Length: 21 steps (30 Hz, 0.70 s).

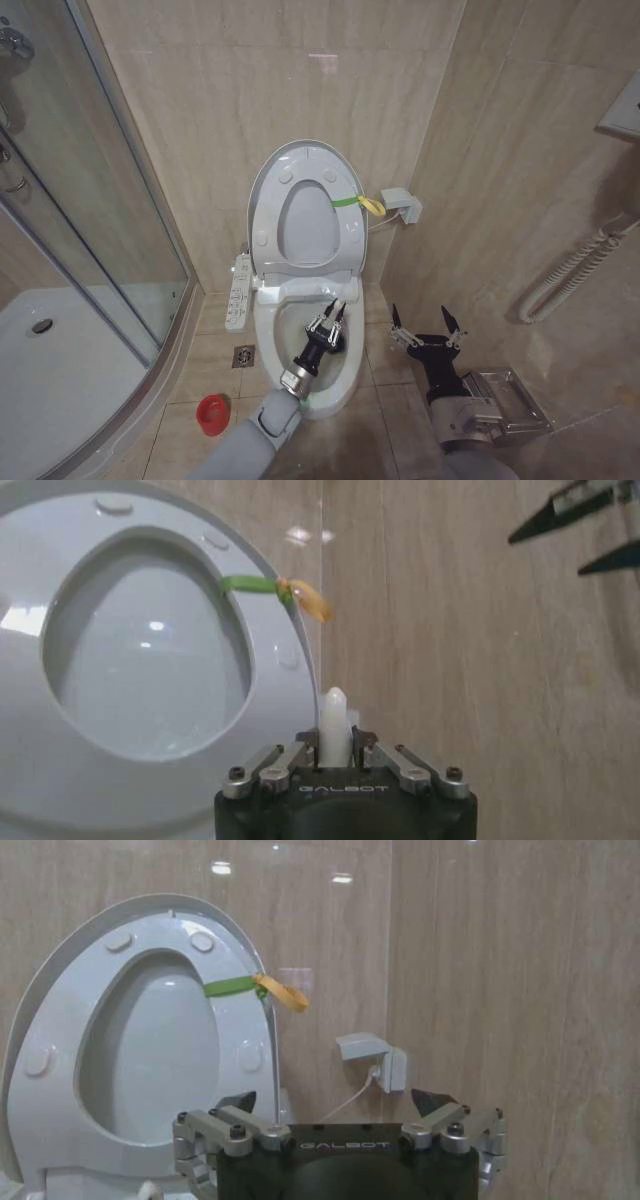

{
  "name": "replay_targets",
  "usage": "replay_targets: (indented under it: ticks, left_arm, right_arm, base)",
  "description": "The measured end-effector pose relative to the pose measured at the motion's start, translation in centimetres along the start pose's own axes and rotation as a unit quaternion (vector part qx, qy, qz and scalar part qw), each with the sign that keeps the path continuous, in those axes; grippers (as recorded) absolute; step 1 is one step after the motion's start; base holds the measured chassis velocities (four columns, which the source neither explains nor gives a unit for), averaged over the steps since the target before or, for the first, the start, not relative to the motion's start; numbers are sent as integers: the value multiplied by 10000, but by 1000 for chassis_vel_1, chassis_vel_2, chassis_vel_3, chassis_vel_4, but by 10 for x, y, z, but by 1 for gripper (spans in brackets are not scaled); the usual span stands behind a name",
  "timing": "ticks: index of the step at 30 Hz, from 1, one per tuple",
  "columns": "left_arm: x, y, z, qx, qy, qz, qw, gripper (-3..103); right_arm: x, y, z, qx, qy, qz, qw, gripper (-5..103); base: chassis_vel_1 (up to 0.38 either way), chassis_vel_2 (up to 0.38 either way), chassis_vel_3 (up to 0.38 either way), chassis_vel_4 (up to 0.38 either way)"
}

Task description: Open the toilet lid, clean the toilet bowl with a toilet brush, close the toilet lid, and flush.

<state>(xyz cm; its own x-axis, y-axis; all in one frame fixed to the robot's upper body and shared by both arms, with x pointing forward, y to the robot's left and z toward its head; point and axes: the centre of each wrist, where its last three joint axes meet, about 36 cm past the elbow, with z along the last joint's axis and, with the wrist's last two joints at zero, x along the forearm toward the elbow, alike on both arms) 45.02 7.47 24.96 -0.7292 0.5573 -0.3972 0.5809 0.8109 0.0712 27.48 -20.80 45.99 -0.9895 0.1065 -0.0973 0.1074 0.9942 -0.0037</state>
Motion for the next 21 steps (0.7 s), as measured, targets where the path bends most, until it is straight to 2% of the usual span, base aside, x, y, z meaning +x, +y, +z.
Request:
replay_targets:
  ticks: [4, 6, 10, 12, 16, 19, 21]
  left_arm:
    - [9, 6, 12, -69, 167, -26, 9998, 22]
    - [10, 16, 15, -169, 217, -94, 9996, 22]
    - [4, 32, 9, -292, 139, -185, 9993, 22]
    - [-1, 33, 5, -299, 63, -199, 9993, 22]
    - [-13, 22, -6, -209, -143, -147, 9996, 22]
    - [-18, -2, -11, -43, -223, 1, 9997, 22]
    - [-20, -9, -11, 0, -242, 28, 9997, 22]
  right_arm:
    - [0, 0, 0, 0, 0, 0, 10000, 100]
    - [0, 0, 0, 0, 0, 0, 10000, 100]
    - [0, 0, 0, 0, 0, 0, 10000, 100]
    - [0, 0, 0, 0, 0, 0, 10000, 100]
    - [0, 0, 0, 0, 0, 0, 10000, 100]
    - [0, 0, 0, 0, 0, 0, 10000, 100]
    - [0, 0, 0, 0, 0, 0, 10000, 100]
  base:
    - [0, 0, 0, 0]
    - [0, 0, 0, 0]
    - [0, 0, 0, 0]
    - [0, 0, 0, 0]
    - [0, 0, 0, 0]
    - [0, 0, 0, 0]
    - [0, 0, 0, 0]
